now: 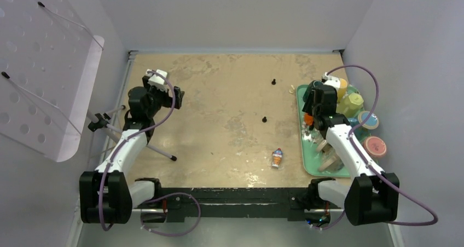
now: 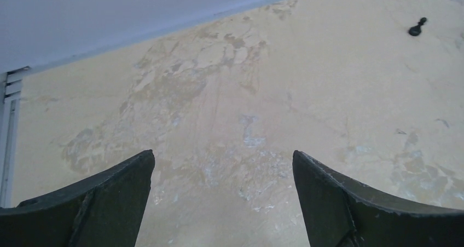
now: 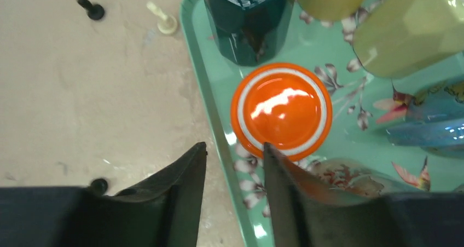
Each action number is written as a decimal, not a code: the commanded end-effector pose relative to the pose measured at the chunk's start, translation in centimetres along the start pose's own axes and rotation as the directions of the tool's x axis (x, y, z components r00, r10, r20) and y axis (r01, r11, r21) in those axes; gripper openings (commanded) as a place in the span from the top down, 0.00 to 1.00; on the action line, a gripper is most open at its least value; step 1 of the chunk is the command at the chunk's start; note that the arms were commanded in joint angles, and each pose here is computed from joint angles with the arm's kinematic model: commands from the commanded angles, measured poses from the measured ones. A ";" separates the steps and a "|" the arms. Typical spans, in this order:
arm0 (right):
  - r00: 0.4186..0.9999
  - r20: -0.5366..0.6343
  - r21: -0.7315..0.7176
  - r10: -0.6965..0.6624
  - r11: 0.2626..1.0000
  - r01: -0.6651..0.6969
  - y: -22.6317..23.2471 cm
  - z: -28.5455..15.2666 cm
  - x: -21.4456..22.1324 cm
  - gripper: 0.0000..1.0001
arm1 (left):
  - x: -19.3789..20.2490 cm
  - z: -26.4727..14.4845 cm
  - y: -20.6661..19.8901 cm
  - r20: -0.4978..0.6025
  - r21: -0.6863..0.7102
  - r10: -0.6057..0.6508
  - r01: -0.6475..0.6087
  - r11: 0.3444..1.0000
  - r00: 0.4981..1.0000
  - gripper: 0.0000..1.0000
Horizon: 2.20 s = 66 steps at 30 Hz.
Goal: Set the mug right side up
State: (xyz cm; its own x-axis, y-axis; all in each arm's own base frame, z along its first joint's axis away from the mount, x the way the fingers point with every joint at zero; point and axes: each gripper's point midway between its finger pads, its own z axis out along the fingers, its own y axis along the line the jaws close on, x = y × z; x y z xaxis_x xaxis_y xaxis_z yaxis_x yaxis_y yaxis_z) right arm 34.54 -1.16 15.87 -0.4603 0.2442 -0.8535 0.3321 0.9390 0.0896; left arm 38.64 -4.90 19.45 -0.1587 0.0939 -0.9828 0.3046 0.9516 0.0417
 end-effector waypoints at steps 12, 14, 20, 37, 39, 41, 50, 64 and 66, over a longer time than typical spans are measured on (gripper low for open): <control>0.975 -0.197 0.221 0.102 0.973 -0.057 -2.5 0.5 4.0 0.62 | 0.7 -2.5 -4.4 -0.108 0.236 -0.007 0.032 0.971 0.994 0.02; 0.967 -0.229 0.241 0.112 0.969 -0.055 -2.7 0.6 4.9 0.62 | 0.4 -2.7 -4.7 -0.100 0.247 -0.012 0.037 0.968 0.995 0.02; 0.950 -0.273 0.315 0.154 0.947 -0.063 -3.8 0.7 7.1 0.59 | -0.3 -3.2 -5.7 -0.076 0.291 -0.029 0.050 0.955 0.997 0.02; 0.946 -0.291 0.239 0.142 0.968 -0.072 -4.3 3.5 8.3 0.55 | -1.3 -3.8 -6.3 -0.061 0.326 -0.028 0.046 0.944 0.998 0.04; 0.948 -0.290 0.210 0.131 0.975 -0.071 -3.9 3.6 8.0 0.68 | -1.3 -3.9 -6.4 -0.068 0.334 -0.022 0.044 0.942 0.997 0.04; 0.954 -0.276 0.195 0.119 0.979 -0.066 -3.8 3.5 7.6 0.86 | -1.4 -4.3 -6.7 -0.090 0.348 -0.014 0.045 0.936 0.996 0.05; 0.996 0.023 -0.096 0.086 0.992 -0.084 1.1 -3.3 -3.4 1.00 | -4.3 -8.9 -10.0 -0.263 0.509 -0.028 0.163 0.845 0.964 0.12; 0.913 0.077 -0.987 0.400 0.157 0.014 23.5 -26.8 -10.6 1.00 | -16.4 -13.0 -17.8 -0.319 0.727 -0.337 0.457 0.513 0.886 0.03; 0.924 0.056 -0.996 0.379 0.080 0.027 25.8 -28.7 -10.3 1.00 | -17.4 -13.0 -18.8 -0.332 0.735 -0.363 0.480 0.479 0.870 0.03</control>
State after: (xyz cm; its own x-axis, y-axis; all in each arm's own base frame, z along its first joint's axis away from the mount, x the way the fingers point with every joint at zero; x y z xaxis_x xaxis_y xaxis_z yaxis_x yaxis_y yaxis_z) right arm 27.64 22.91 33.75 -0.3128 0.4700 -0.8254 -0.5964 0.5791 0.5558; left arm 24.02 -18.64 33.63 -0.5347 -0.0874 -0.8405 0.7589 0.3878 -0.5231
